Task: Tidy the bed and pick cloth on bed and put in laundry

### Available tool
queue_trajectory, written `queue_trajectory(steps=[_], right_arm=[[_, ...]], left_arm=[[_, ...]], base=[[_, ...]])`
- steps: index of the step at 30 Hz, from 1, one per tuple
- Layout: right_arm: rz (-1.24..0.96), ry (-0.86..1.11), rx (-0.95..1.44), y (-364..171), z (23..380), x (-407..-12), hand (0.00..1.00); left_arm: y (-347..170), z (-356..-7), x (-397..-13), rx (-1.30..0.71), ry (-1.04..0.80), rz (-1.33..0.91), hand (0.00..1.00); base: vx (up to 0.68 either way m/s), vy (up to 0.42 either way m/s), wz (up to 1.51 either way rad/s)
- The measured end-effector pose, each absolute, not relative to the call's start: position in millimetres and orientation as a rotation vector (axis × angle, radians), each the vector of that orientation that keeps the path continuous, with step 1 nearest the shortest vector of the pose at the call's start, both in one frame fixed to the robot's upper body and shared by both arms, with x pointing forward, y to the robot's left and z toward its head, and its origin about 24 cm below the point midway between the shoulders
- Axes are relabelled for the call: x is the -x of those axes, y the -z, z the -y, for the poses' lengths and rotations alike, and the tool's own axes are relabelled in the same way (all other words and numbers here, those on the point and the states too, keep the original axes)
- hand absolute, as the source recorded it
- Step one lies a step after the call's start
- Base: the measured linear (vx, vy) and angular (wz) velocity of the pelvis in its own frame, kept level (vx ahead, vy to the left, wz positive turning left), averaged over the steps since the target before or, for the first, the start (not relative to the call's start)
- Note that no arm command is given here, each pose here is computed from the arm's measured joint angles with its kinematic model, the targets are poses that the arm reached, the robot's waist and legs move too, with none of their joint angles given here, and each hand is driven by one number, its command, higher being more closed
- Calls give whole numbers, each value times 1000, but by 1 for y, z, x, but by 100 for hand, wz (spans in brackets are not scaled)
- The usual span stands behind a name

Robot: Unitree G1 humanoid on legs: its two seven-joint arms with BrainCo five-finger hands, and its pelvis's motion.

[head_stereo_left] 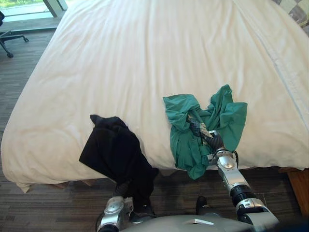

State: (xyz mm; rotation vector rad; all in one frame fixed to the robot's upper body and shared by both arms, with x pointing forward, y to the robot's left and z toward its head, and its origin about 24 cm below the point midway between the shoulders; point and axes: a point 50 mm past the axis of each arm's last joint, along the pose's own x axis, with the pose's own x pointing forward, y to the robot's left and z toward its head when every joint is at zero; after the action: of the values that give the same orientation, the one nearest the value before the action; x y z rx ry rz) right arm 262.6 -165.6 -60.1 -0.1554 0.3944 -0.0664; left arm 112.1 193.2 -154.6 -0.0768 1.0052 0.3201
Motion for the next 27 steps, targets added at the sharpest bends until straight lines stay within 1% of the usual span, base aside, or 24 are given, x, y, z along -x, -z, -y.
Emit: queue_trajectory(steps=[2,7,9,11,12,14,15,18,22,23,27], right_arm=[[-428,118,71,65,168,-260,100],[-478,183,-49,72,172,-254,100],[-495,213,-84,77,177,-243,100],[-537,274,-121,89,188,-220,100],[-551,291,-130,92,191,-214,100],[-585,317,-132,99,195,-201,100],[-612,332,-140,104,196,-191,100],[-668,351,-132,114,198,-170,100],[-695,386,-96,118,209,-149,100],[-692,401,-86,116,212,-141,100],[-669,455,-37,109,226,-134,100]], left_arm=[[155,-192,-112,82,-336,-1013,100],[155,-194,-111,106,-362,-1015,100],[154,-193,-112,121,-364,-1002,100],[150,-189,-120,140,-350,-957,100],[148,-190,-122,142,-347,-942,100],[144,-192,-124,158,-364,-904,100],[144,-194,-120,159,-392,-901,100],[141,-199,-117,159,-401,-882,100],[135,-199,-118,179,-425,-826,100],[131,-198,-122,205,-440,-793,100],[115,-186,-140,283,-442,-684,100]], base=[[0,0,0],[36,13,30],[45,-1,90],[88,-32,130],[152,-79,114],[206,-93,72],[199,-80,48],[177,-87,60],[75,-101,68],[-19,-106,98],[-55,-48,142]])
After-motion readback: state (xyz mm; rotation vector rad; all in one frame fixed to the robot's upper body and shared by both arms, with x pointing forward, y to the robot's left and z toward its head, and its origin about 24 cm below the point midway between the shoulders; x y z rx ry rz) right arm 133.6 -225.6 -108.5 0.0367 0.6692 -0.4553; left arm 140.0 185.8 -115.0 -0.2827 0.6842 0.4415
